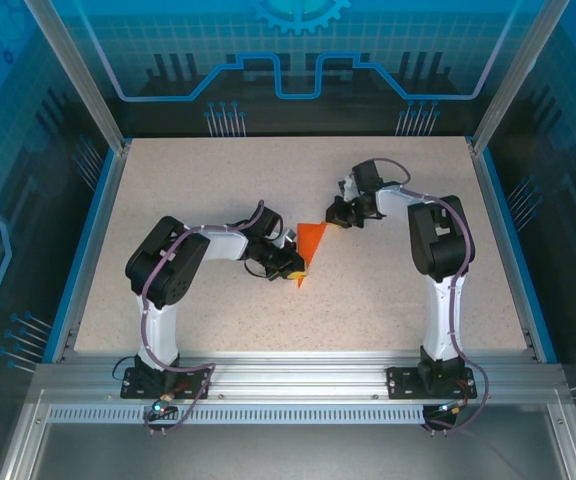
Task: Fold a paper plane with a square sheet of paper (fold left side to right side)
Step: Fold the wing for the fifth time at the center of the table.
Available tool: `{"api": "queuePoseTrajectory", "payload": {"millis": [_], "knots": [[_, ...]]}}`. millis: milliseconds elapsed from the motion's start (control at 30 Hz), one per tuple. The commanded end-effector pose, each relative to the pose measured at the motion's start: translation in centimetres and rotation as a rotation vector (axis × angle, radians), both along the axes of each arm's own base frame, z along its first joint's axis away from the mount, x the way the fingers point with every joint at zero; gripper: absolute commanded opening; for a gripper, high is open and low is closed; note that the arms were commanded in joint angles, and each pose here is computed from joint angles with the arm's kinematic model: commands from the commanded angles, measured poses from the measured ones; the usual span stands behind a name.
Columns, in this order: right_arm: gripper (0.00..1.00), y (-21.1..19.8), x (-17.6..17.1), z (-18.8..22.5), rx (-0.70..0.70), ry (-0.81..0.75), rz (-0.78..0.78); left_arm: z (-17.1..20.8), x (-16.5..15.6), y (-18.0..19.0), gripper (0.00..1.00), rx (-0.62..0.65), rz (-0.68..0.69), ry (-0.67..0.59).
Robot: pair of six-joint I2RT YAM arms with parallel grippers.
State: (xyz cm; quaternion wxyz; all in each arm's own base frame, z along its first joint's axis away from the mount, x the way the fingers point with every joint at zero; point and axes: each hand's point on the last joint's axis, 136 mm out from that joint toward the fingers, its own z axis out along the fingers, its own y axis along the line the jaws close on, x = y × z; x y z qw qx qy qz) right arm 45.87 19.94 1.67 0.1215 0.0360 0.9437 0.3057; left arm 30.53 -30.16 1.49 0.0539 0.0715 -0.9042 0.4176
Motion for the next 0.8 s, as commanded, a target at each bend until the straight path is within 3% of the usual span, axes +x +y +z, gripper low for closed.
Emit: {"api": "queuePoseTrajectory", "payload": {"millis": [0, 200, 433, 767], "knots": [[0.10, -2.3, 1.9, 0.0, -0.045, -0.030, -0.048, -3.6, -2.6, 1.8, 0.00, 0.121, 0.023, 0.150], [0.10, -2.3, 0.9, 3.6, -0.034, -0.098, -0.047, -3.4, -2.5, 1.8, 0.00, 0.117, 0.022, 0.140], [0.10, 0.5, -4.1, 5.9, 0.035, -0.124, 0.009, -3.4, -2.5, 1.8, 0.00, 0.120, 0.022, 0.135], [0.10, 6.8, -8.8, 4.8, 0.139, -0.071, 0.110, -3.3, -2.4, 1.8, 0.00, 0.119, 0.022, 0.131]]}}
